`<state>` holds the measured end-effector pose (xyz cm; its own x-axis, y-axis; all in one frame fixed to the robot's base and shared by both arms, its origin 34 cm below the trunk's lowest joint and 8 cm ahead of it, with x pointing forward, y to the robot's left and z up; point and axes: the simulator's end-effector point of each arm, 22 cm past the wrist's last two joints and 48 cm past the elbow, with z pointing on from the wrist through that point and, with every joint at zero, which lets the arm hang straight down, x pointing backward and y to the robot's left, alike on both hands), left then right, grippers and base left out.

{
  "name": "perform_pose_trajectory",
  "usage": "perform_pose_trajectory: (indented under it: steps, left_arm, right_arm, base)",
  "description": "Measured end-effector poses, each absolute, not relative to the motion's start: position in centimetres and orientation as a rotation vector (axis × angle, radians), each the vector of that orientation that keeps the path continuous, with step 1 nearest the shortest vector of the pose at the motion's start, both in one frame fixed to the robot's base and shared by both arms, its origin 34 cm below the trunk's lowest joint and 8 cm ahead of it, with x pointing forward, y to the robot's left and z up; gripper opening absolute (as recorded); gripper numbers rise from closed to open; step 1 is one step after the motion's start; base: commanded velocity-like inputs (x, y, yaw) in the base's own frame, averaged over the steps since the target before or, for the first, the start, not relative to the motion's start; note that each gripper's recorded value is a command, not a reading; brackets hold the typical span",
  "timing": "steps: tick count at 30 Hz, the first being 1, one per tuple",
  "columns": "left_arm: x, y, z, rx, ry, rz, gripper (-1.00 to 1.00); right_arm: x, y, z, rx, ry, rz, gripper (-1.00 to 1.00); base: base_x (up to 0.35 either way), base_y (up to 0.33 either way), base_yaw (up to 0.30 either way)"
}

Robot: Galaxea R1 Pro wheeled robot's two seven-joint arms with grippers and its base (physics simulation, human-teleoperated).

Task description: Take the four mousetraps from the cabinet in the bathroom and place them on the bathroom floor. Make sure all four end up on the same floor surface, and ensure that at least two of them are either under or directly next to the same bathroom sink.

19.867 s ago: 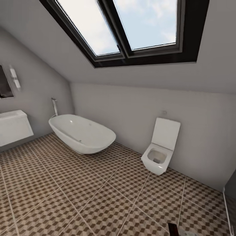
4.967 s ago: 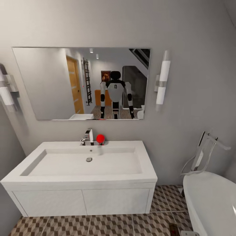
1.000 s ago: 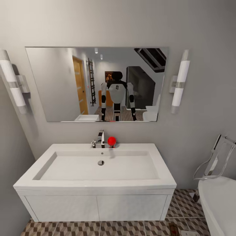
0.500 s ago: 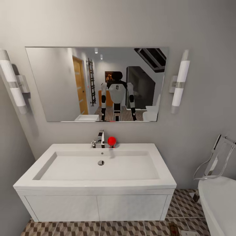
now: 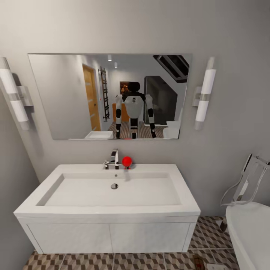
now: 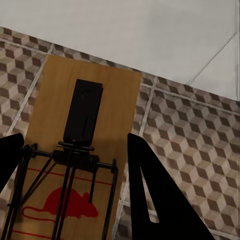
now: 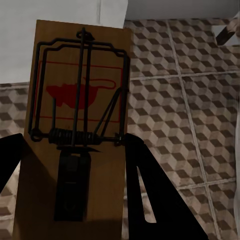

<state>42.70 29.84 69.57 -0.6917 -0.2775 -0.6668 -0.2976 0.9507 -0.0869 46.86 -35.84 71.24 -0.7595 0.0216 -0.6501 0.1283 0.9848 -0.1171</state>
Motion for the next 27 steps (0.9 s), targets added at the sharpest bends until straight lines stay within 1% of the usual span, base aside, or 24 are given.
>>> perform_pose_trajectory:
  steps: [6,27]
  left_arm:
    - [42.7,29.96,69.58,-0.403,2.37,0.038,-1.0]
    - [42.75,29.6,69.57,-0.402,2.371,0.026,-1.0]
  right_arm:
    - [46.85,-35.83,71.24,0.105,2.428,-0.201,-1.0]
    - [46.86,-35.73,71.23,0.099,2.429,-0.197,-1.0]
  base:
    - [0.0,-0.05,0.0]
    - [0.0,-0.001,0.0]
